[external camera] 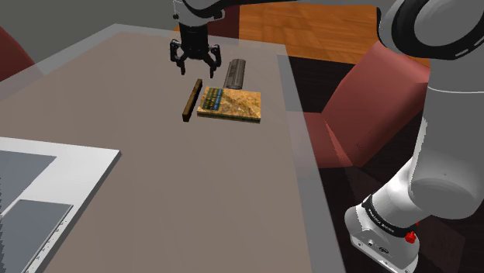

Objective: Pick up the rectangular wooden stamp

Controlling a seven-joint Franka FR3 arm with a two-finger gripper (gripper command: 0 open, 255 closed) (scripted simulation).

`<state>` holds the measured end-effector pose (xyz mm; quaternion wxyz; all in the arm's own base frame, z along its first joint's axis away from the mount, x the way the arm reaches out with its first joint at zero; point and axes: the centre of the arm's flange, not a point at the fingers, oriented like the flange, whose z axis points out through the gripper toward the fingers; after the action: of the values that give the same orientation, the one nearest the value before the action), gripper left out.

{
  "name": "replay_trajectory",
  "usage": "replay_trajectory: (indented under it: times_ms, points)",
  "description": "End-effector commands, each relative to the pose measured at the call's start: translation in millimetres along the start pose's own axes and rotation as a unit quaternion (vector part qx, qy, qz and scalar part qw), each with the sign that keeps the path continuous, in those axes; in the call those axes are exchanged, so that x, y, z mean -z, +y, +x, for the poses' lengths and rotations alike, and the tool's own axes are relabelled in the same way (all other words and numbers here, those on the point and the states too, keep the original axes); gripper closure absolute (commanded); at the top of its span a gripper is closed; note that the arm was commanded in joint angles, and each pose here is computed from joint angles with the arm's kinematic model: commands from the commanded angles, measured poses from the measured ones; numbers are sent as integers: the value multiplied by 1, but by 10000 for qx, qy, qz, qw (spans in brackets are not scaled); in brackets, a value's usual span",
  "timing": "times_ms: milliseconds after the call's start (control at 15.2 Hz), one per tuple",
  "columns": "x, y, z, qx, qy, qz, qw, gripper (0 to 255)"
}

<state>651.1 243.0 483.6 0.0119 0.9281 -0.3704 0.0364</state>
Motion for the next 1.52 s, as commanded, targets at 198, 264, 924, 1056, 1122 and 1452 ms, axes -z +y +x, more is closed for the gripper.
replay_trajectory:
  times_ms: [198, 264, 924, 1056, 1122, 1452]
  points:
    - [-27, 0, -1, -18, 4, 2, 10000, 0]
    - [-30, 0, -1, -18, 4, 2, 10000, 0]
    - [-32, 0, -1, -18, 4, 3, 10000, 255]
    - [-30, 0, -1, -18, 4, 2, 10000, 255]
    - [-24, 0, -1, -18, 4, 2, 10000, 255]
    - [2, 0, 1, -18, 4, 2, 10000, 255]
